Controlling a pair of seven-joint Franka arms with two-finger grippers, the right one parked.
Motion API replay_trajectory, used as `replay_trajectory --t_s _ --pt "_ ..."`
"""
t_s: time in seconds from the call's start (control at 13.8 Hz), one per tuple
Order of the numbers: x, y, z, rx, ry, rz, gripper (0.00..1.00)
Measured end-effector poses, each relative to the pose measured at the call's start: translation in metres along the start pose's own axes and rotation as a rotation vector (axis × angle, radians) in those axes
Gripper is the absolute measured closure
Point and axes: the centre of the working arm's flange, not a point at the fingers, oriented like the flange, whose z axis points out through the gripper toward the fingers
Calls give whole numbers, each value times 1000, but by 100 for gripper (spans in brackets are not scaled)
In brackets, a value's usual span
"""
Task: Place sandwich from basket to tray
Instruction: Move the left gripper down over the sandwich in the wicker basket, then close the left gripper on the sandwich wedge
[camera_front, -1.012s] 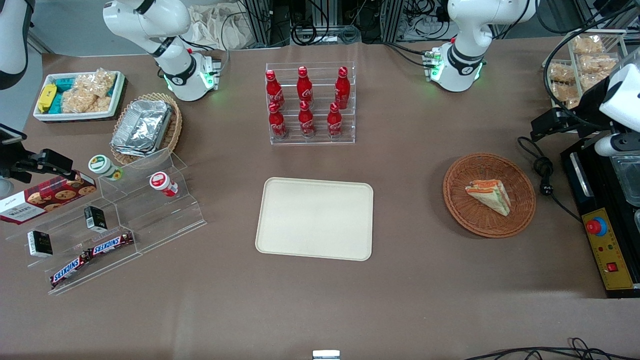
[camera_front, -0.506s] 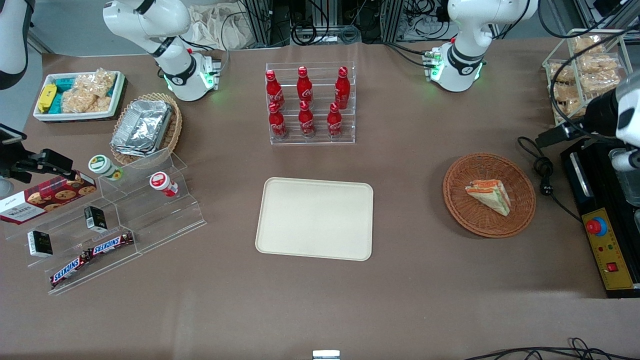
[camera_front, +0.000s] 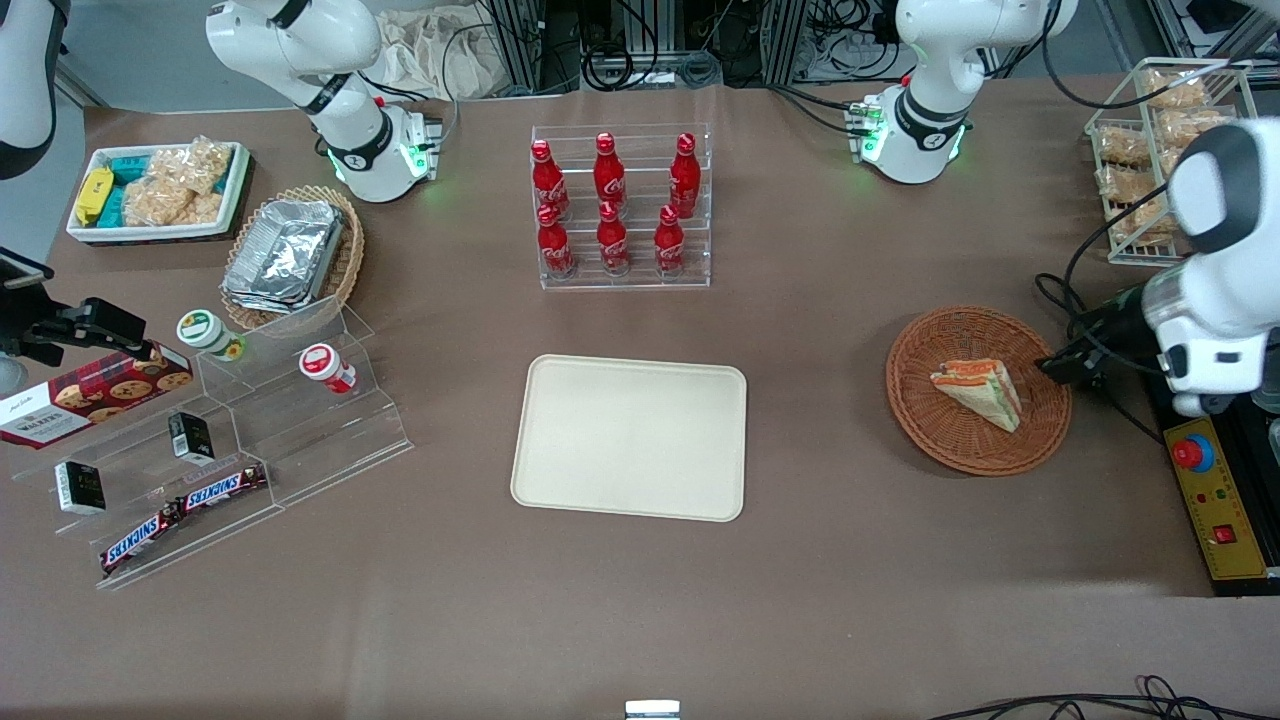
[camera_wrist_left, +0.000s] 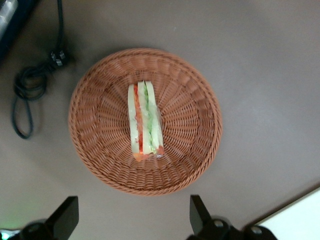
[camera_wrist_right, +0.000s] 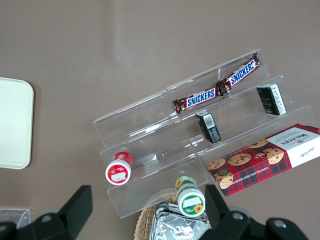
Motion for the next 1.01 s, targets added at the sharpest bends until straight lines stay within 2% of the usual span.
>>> replay_trajectory --t_s 0.43,0.72,0.8,1.01 --pt "1 -9 145 -1 15 -224 0" --pt "3 -7 187 11 11 -251 2" --pt "4 -6 189 10 12 -251 9" --pt "4 -6 188 8 16 -239 42"
